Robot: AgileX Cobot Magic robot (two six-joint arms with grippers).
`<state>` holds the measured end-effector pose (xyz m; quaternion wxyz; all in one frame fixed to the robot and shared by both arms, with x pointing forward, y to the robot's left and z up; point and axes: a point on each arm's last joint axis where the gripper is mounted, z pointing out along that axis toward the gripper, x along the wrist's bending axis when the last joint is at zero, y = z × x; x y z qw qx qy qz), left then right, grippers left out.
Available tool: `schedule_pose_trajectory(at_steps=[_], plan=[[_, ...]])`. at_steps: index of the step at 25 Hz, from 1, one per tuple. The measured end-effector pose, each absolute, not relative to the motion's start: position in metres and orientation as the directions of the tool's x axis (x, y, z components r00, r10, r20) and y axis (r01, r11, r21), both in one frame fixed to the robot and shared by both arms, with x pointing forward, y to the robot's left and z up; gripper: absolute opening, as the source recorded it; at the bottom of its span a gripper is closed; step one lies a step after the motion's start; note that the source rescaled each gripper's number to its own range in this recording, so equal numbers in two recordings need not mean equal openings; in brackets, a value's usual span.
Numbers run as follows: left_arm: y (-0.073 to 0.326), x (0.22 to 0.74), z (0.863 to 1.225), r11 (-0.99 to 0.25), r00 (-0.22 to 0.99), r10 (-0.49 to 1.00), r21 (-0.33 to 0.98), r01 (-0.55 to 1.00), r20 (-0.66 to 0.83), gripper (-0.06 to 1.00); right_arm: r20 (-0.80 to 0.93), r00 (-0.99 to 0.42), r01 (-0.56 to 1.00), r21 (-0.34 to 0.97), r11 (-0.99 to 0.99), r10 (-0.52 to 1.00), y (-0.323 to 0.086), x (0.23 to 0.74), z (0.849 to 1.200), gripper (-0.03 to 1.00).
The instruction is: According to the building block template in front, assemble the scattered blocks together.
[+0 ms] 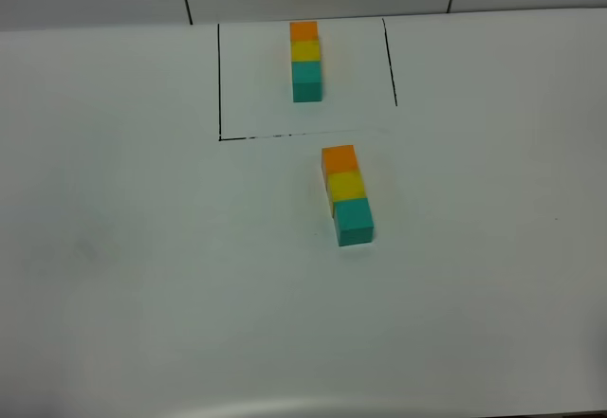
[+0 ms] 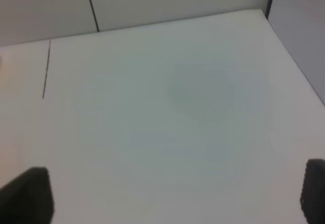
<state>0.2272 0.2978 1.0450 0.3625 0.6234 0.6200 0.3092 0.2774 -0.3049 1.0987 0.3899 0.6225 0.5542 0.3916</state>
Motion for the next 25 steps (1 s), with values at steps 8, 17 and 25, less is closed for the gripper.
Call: schedule_pose_trajectory(at_steps=[8, 17, 25], plan=[[0.298, 0.227, 1.045, 0.032, 0.040, 0.997, 0.835, 0.549, -0.064, 0.67, 0.051, 0.096, 0.428, 0.900, -0.087, 0.994, -0.307, 0.240, 1.062, 1.00], [0.298, 0.227, 1.045, 0.032, 0.040, 0.997, 0.835, 0.549, -0.064, 0.67, 0.074, 0.084, 0.416, 0.903, -0.103, 0.994, -0.306, 0.232, 1.057, 0.89], [0.298, 0.227, 1.045, 0.032, 0.040, 0.997, 0.835, 0.549, -0.064, 0.67, 0.086, 0.073, 0.439, 0.892, -0.109, 0.994, -0.304, 0.232, 1.053, 0.71]])
